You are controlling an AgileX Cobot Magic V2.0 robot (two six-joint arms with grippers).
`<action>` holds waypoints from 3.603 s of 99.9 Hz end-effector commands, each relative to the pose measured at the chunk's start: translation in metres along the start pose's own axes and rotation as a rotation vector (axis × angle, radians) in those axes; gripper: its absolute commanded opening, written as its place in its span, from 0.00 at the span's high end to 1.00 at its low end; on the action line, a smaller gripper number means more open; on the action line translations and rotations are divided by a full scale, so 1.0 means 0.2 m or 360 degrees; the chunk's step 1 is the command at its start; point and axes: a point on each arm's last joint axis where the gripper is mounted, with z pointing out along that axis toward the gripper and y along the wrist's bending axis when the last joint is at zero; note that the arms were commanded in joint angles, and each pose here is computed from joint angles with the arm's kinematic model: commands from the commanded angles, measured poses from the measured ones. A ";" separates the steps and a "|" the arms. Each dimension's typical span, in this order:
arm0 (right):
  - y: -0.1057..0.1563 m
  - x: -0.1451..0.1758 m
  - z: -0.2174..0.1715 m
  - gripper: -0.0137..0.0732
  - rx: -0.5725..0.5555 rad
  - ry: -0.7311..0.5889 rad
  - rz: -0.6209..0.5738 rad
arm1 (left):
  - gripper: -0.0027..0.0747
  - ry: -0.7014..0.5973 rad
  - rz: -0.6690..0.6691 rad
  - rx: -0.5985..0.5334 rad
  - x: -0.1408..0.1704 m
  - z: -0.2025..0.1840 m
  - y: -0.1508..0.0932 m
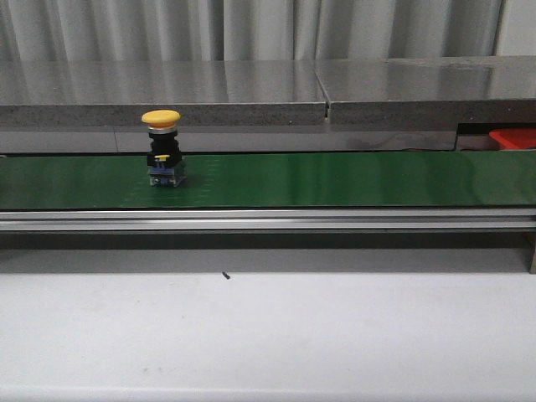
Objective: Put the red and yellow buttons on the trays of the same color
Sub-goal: 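Place the second yellow button on the belt with the left gripper, then grasp the first yellow button off the belt with the right gripper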
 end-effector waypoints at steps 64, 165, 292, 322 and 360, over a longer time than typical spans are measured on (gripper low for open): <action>-0.01 -0.07 -0.03 0.92 0.0032 -0.0139 -0.0003 | 0.15 -0.0572 0.0299 0.0146 -0.15 -0.65 -0.23; -0.01 -0.08 -0.03 0.92 0.0043 -0.0181 -0.0003 | 0.81 -0.0897 0.0582 0.0438 0.92 -1.23 -0.13; 0.09 -0.45 0.25 0.09 -0.0284 0.0113 -0.0082 | 0.99 -0.0963 0.0585 0.0455 0.99 -1.25 -0.11; 0.25 -0.52 0.62 0.09 -0.0434 0.0334 -0.0169 | 0.99 -0.0963 0.0585 0.0455 0.99 -1.25 -0.11; 0.38 -0.60 0.89 0.09 -0.0499 0.0383 -0.0221 | 0.99 -0.0963 0.0585 0.0455 0.99 -1.25 -0.11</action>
